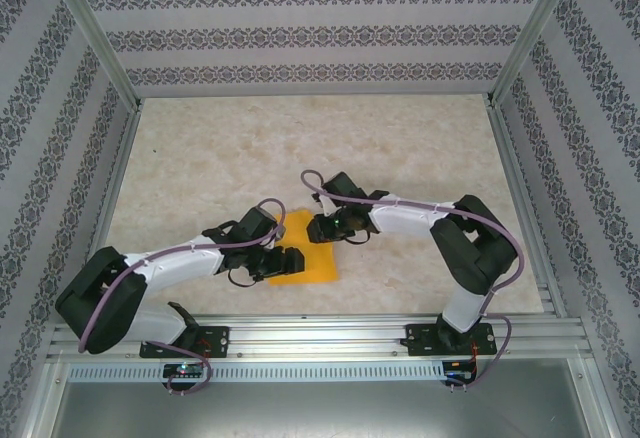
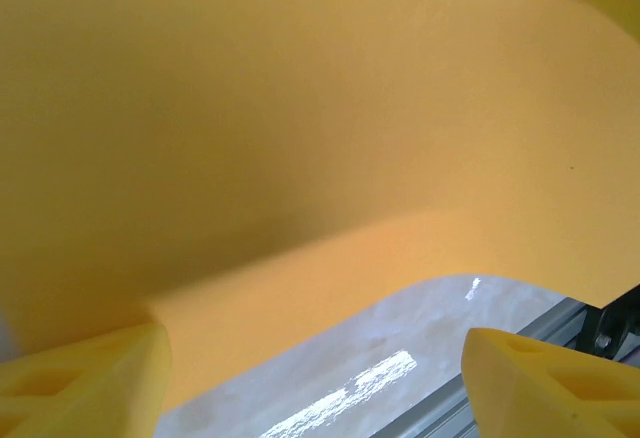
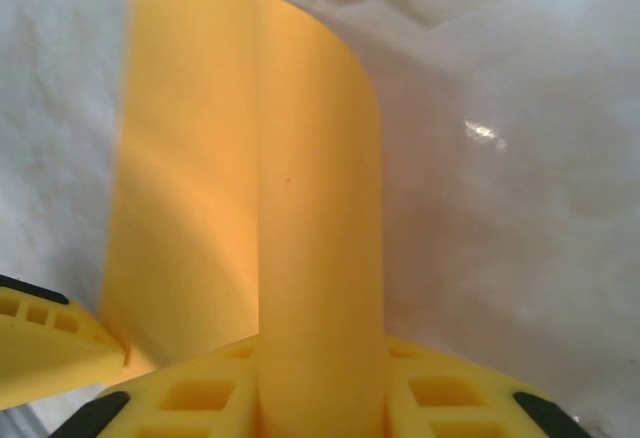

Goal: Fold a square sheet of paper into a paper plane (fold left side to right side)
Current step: Pick up the square sheet of paper from the bottom-center of the table, then place a square sheet of paper at the center of the table.

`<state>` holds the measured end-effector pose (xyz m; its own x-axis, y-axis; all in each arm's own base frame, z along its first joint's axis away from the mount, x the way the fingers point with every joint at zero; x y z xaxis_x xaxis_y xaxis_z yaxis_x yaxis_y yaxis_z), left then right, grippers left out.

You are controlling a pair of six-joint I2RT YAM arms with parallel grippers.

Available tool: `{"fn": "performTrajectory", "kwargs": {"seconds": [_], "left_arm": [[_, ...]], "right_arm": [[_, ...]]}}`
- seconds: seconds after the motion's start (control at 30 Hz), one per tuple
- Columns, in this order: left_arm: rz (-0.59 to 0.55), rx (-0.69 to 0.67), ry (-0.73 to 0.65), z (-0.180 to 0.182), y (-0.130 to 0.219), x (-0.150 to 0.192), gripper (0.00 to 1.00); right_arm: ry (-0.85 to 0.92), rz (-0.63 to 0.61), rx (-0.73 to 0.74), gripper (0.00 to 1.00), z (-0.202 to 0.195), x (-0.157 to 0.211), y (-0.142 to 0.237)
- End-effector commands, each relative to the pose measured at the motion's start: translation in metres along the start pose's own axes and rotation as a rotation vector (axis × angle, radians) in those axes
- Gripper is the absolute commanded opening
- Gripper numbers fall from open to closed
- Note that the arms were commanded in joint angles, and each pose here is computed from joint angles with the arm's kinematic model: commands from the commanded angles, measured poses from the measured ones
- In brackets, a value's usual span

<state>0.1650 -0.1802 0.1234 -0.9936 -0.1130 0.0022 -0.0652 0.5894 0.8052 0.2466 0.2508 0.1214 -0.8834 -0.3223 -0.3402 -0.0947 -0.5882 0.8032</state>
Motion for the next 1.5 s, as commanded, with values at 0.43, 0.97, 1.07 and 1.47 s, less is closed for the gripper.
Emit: {"fn": "performTrajectory", "kwargs": {"seconds": [0.43,0.97,1.07,1.47], "left_arm": [[-0.373,0.165,-0.133,-0.027,0.108,-0.038,0.93],[-0.499,0.583,-0.577,-0.115,0.195,-0.083,1.00],[-0.500,0.632,-0.648,-0.130,0.208,-0.086,1.00],[-0.484,0.805,-0.824,-0.159,0.235,-0.083,1.00]], "right_arm": [[-0.054,-0.253,-0.316,0.21,-0.024,-0.023,0.074],[0.219,-0.599,-0.590,0.20,0.011,-0.064,0.239],[0.274,-0.623,-0.622,0.20,0.028,-0.063,0.263],[0.470,-0.692,-0.700,0.18,0.091,-0.042,0.331]]}}
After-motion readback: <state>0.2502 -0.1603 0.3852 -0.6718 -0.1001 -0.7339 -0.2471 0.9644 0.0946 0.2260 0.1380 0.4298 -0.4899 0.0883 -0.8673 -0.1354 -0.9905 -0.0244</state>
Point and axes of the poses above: each hand's point on the last joint's axis, 136 mm out from that joint toward the fingers, its own y axis back along the fingers, its own z axis along the line the jaws close on, x = y × z, the point moved 10 cm from there along y, back along the fingers, and after that the axes turned 5 degrees about y, right-handed, at the moved point
